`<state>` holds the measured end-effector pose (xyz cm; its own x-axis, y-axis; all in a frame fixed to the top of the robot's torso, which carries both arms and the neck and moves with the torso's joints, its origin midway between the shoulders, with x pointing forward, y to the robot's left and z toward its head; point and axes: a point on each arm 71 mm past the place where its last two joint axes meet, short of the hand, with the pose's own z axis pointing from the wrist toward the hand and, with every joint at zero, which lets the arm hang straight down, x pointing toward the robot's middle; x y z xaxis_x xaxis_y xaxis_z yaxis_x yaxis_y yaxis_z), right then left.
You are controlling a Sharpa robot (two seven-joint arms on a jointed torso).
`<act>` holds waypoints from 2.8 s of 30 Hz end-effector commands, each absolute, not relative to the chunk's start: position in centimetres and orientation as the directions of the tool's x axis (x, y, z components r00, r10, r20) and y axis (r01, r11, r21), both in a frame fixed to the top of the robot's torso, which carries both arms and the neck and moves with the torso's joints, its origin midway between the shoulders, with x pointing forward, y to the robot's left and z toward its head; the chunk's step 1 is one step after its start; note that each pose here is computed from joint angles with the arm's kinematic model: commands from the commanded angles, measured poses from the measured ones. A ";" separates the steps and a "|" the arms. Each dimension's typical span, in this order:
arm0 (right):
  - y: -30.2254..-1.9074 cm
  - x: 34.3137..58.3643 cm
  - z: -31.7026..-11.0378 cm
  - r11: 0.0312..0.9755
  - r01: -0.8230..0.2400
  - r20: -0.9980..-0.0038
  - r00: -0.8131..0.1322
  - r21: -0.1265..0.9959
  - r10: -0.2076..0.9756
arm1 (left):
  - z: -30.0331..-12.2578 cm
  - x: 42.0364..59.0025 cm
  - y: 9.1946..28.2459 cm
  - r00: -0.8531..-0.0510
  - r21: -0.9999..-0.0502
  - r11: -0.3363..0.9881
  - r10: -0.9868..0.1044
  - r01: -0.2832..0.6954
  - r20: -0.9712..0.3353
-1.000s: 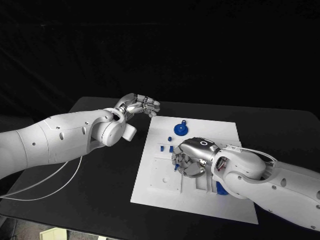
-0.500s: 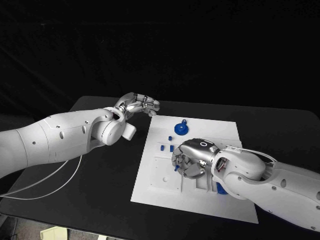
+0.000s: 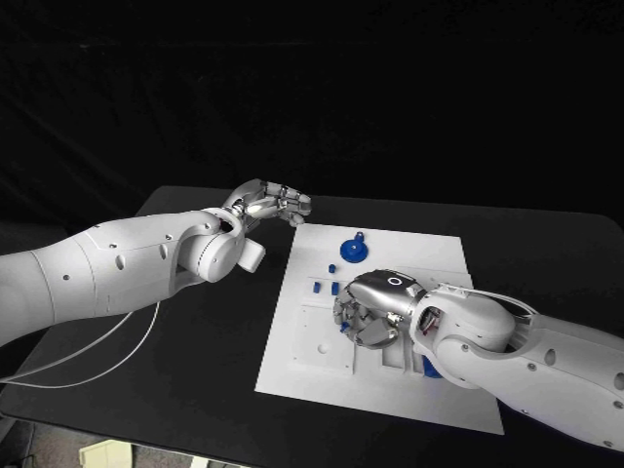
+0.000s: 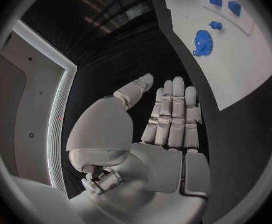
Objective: Assemble the parts on the task board
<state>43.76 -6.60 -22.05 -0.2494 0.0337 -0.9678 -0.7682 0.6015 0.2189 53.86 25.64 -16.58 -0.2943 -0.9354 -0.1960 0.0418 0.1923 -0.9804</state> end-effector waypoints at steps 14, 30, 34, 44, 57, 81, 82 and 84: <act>-6.4 43.5 -23.1 0.595 -0.771 -0.954 -0.298 0.227 -0.020 | -16.5 53.8 25.6 -0.300 -0.982 0.183 -0.935 0.045 -0.188; -7.6 43.6 -22.5 0.600 -0.753 -0.955 -0.287 0.271 0.072 | -16.5 53.9 25.8 -0.298 -0.982 0.185 -0.936 0.043 -0.189; -8.0 43.6 -21.8 0.594 -0.743 -0.944 -0.314 0.309 0.099 | -16.4 53.9 25.9 -0.283 -0.981 0.186 -0.939 0.053 -0.194; -10.2 45.7 -16.5 0.609 -0.683 -0.914 -0.329 0.404 0.237 | -16.4 54.0 26.1 -0.281 -0.981 0.187 -0.940 0.052 -0.194; -16.9 49.0 -12.2 0.727 -0.591 -0.930 -0.312 0.349 0.193 | -16.5 54.2 25.6 -0.287 -0.983 0.176 -0.941 0.046 -0.181; -17.2 47.6 -16.6 0.792 -0.602 -0.955 -0.282 0.100 -0.094 | -16.6 54.1 25.1 -0.297 -0.988 0.148 -0.943 0.033 -0.151; -17.2 47.6 -16.9 0.792 -0.602 -0.953 -0.287 0.099 -0.098 | -16.6 54.1 25.1 -0.298 -0.988 0.148 -0.942 0.033 -0.151; -17.1 47.5 -17.2 0.793 -0.602 -0.953 -0.285 0.096 -0.101 | -16.6 54.0 25.1 -0.300 -0.989 0.147 -0.942 0.033 -0.150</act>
